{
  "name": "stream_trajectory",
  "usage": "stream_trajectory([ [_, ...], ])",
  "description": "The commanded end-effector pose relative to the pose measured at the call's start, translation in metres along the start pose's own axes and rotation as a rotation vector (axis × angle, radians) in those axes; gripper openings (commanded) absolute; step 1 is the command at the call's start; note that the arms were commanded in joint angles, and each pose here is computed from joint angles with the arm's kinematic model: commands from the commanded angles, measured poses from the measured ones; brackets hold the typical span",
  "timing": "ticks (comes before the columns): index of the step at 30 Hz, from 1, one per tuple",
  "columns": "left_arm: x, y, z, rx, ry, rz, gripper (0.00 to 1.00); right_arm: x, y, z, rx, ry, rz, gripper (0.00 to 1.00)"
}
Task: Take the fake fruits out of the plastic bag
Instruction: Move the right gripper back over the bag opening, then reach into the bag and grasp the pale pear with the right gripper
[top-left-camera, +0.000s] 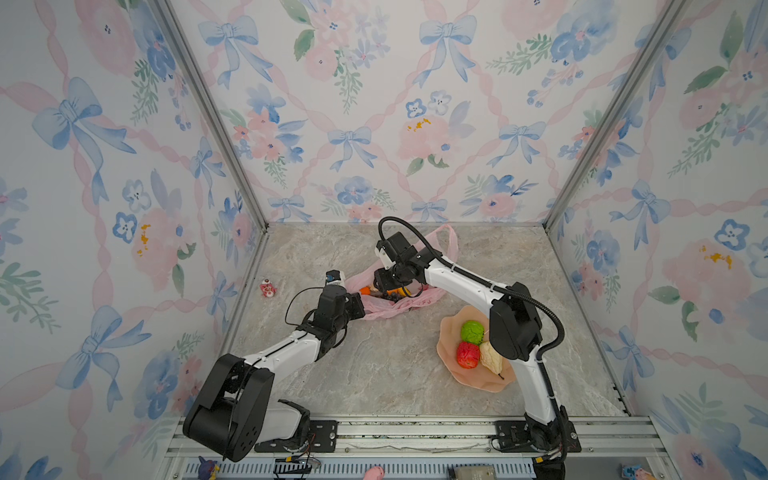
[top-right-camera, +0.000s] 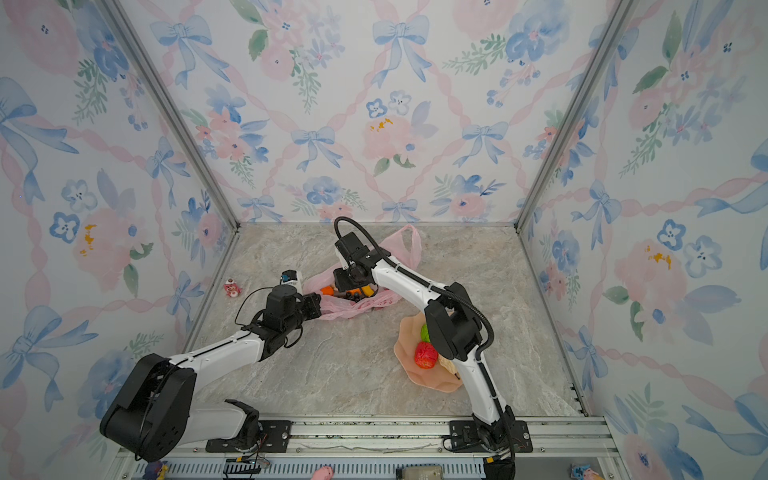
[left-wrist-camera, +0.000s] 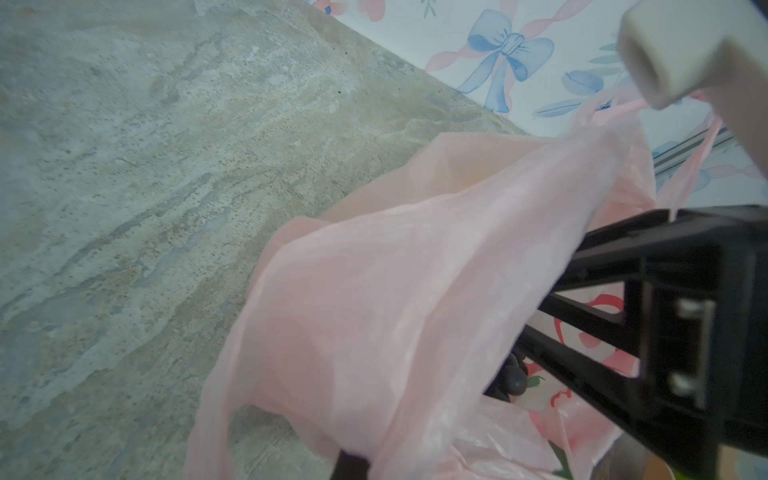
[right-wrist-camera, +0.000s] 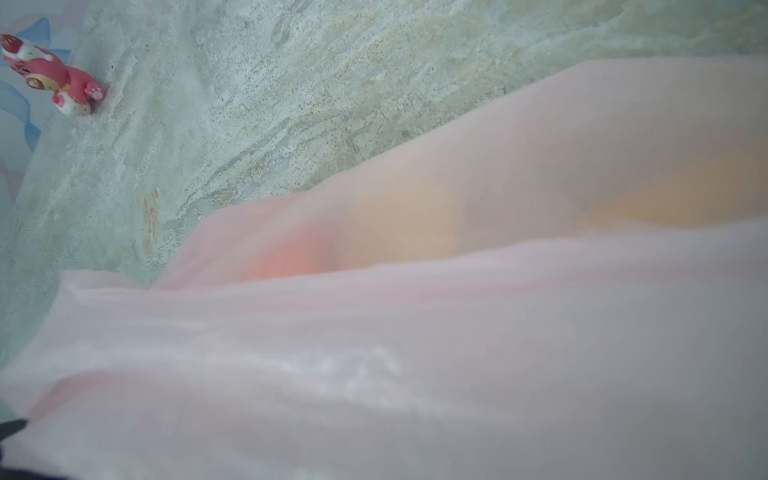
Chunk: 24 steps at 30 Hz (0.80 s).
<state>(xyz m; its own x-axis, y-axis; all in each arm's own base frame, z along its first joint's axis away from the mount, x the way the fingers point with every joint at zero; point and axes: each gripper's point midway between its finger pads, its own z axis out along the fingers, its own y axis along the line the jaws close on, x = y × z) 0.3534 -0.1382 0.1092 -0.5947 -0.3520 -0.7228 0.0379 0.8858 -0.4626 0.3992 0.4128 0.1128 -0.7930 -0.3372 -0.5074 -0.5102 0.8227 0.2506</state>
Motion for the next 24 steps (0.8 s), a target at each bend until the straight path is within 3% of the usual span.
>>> stream_trajectory([
  [1,0.005,0.002,-0.004,0.002,0.017,-0.011,0.0,-0.001,0.001,0.007,0.047,0.015,-0.072,0.52],
  [24,0.051,0.013,0.003,0.006,0.158,0.028,0.0,-0.017,-0.011,0.061,0.126,0.005,-0.122,0.65],
])
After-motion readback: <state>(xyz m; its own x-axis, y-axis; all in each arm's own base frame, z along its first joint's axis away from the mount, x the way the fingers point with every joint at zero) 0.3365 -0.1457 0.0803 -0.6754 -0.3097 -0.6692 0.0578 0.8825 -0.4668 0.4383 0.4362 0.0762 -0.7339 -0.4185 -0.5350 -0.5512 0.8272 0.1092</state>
